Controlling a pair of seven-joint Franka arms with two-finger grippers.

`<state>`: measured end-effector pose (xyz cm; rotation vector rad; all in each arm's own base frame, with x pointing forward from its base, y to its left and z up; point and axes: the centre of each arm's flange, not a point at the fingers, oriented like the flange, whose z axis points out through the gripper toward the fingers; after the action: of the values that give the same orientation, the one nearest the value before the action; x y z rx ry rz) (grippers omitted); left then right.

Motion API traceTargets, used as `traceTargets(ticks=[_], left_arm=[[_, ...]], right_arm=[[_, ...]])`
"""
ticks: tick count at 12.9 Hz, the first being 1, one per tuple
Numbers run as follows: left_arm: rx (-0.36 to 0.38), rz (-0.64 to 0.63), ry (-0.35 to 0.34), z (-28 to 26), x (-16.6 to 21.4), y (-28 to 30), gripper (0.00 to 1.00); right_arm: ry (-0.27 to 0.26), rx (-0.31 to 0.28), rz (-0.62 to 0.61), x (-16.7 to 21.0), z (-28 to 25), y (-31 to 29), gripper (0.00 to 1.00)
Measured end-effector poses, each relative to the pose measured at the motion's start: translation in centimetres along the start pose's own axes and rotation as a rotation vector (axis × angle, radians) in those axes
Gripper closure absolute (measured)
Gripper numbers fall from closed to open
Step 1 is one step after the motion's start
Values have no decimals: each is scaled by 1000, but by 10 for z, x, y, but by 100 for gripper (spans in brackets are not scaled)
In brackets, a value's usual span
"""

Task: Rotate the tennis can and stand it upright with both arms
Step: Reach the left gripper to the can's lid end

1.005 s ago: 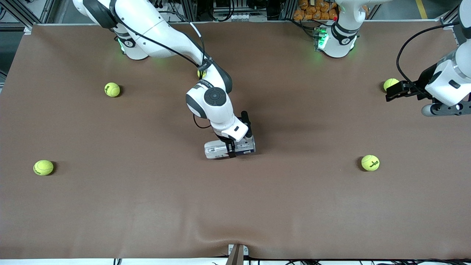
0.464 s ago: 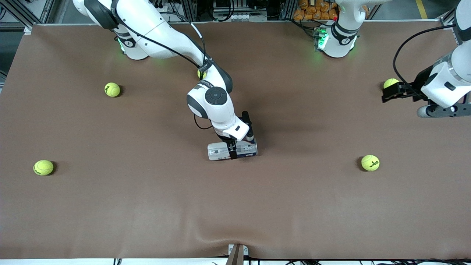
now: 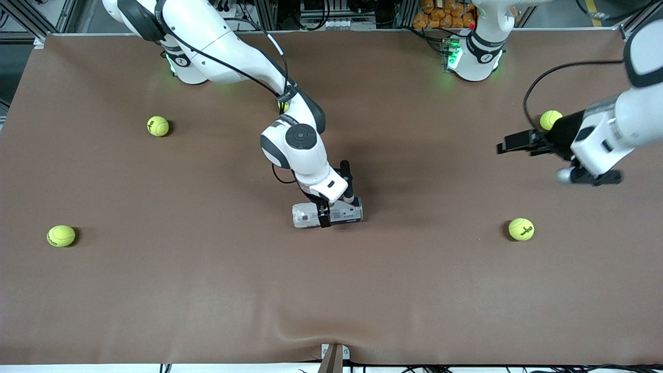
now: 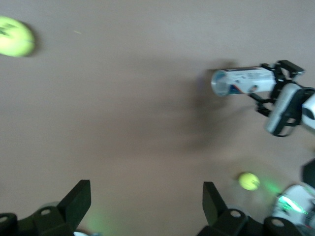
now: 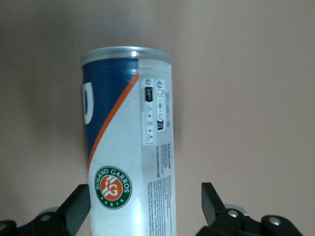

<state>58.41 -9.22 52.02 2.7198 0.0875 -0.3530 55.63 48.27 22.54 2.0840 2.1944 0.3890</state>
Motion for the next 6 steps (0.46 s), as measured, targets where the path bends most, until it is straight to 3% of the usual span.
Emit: traceTargets(ticks=[4,6], left_arm=[[-155,-26,-116,91,45,18,0],[-270,-72,-168,138,62,25,0]], right_arm=[[-27,46,209,0,-4,-1,0],[-19,82,318,4,-14,-1,0]])
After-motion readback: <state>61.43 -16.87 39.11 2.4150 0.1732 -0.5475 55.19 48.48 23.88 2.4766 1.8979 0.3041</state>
